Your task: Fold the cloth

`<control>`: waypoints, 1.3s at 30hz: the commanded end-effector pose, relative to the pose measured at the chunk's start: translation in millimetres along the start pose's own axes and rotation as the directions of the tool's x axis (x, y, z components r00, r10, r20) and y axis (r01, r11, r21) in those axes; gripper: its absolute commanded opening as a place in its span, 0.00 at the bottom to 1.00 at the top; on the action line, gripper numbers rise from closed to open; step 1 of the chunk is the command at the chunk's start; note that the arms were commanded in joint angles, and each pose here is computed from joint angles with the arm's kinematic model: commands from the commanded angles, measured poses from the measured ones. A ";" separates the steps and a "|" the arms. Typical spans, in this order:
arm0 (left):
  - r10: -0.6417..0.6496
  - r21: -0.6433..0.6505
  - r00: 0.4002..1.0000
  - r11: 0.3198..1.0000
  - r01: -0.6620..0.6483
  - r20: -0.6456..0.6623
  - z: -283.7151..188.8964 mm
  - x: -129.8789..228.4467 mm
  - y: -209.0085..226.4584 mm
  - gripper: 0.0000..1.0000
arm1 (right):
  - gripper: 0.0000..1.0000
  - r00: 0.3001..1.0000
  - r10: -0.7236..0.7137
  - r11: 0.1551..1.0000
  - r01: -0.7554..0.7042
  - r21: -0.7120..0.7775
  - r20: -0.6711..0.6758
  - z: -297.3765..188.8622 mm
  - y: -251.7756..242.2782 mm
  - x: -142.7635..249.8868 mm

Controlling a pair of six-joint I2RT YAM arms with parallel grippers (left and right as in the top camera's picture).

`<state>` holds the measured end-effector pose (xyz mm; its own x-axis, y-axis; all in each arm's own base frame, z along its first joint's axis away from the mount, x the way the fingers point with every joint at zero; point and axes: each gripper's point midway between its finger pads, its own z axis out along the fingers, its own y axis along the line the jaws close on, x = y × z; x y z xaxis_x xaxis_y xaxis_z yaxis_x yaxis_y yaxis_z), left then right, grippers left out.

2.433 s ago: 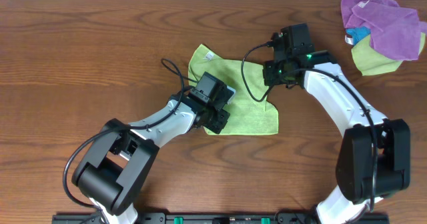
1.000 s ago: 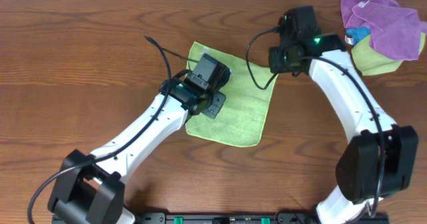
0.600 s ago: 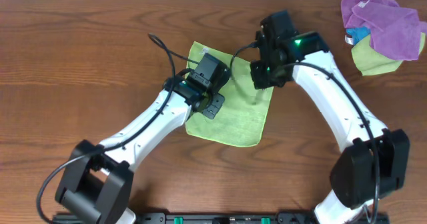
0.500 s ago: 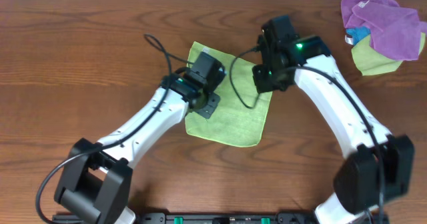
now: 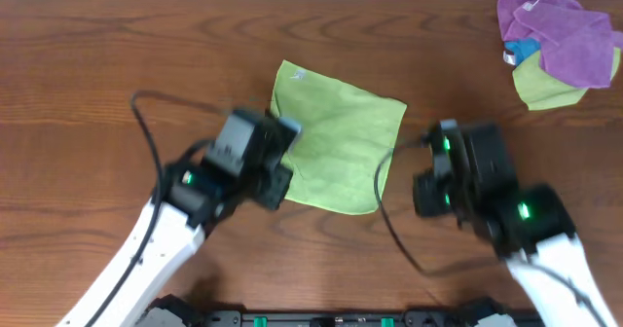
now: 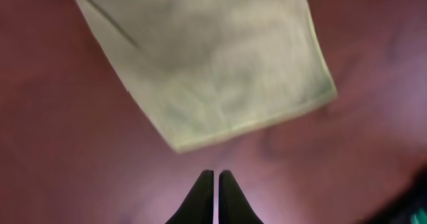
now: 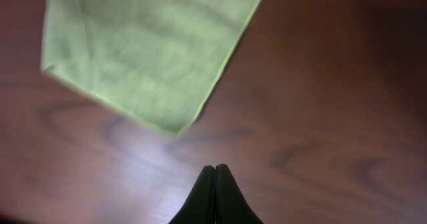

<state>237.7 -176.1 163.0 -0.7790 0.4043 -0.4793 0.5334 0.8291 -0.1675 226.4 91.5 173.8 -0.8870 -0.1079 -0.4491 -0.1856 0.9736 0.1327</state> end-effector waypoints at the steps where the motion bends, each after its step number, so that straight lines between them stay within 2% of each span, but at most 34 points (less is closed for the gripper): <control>1: -0.100 0.014 0.994 0.995 0.101 -0.038 12.2 33.6 0.8 0.06 | 0.02 0.998 0.064 0.995 -0.064 -0.079 -0.001 0.1 11.7 26.0; 7: -0.200 0.056 0.979 0.979 0.198 0.034 46.0 47.7 2.8 0.06 | 0.01 0.983 0.153 0.968 -0.170 -0.187 -0.103 34.5 25.0 70.8; 15: -0.231 0.039 0.970 0.971 0.234 -0.073 94.6 60.4 9.2 0.06 | 0.02 0.965 0.182 0.949 -0.223 -0.222 -0.191 63.6 33.5 83.4; 16: -0.233 0.036 0.969 0.971 0.237 -0.085 100.1 62.1 10.1 0.10 | 0.08 0.963 0.182 0.948 -0.225 -0.227 -0.197 64.3 34.8 83.7; 17: -0.234 0.033 0.968 0.971 0.238 -0.092 105.0 62.6 11.1 0.17 | 0.25 0.963 0.181 0.945 -0.226 -0.235 -0.201 64.8 36.4 83.4; 18: -0.234 0.027 0.968 0.971 0.238 -0.093 109.9 62.3 12.8 0.33 | 0.40 0.963 0.180 0.944 -0.227 -0.240 -0.202 65.1 37.3 82.8; 19: -0.235 0.019 0.968 0.971 0.237 -0.093 113.8 62.0 14.7 0.36 | 0.41 0.964 0.180 0.944 -0.226 -0.241 -0.198 65.3 37.5 81.9; 20: -0.235 0.017 0.967 0.971 0.238 -0.093 117.0 61.8 15.6 0.47 | 0.47 0.965 0.179 0.944 -0.224 -0.243 -0.194 65.4 37.7 80.9; 21: -0.235 0.016 0.967 0.971 0.238 -0.095 120.5 61.7 16.2 0.59 | 0.52 0.965 0.178 0.943 -0.223 -0.249 -0.190 65.3 38.6 79.6; 22: -0.235 0.016 0.967 0.971 0.238 -0.095 122.9 61.1 16.5 0.82 | 0.56 0.966 0.177 0.940 -0.223 -0.258 -0.190 64.8 40.2 79.0; 23: -0.235 0.016 0.967 0.971 0.238 -0.096 124.7 61.3 16.8 0.94 | 0.58 0.966 0.177 0.939 -0.223 -0.262 -0.191 64.7 40.8 79.0; 24: -0.235 0.016 0.967 0.971 0.238 -0.096 124.9 61.1 16.9 0.96 | 0.60 0.965 0.177 0.939 -0.224 -0.261 -0.192 64.6 40.8 79.2; 27: -0.235 -0.020 0.968 0.972 0.235 -0.085 125.0 60.5 23.2 0.95 | 0.61 0.966 0.175 0.937 -0.224 -0.269 -0.191 64.3 42.2 78.6; 36: -0.226 -0.263 0.974 0.941 0.214 -0.013 119.5 57.6 66.8 0.95 | 0.61 0.966 0.173 0.933 -0.224 -0.283 -0.194 63.5 44.6 78.5; 39: -0.219 -0.305 0.976 0.930 0.207 -0.003 119.3 57.0 74.6 0.95 | 0.61 0.966 0.173 0.933 -0.224 -0.283 -0.194 63.5 44.6 78.3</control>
<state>264.5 -151.5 22.4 -0.8867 0.2142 -0.4098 0.2676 0.9604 -0.0772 177.4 135.8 87.8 -0.9688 0.0317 -0.2460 -0.0886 0.8821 0.4626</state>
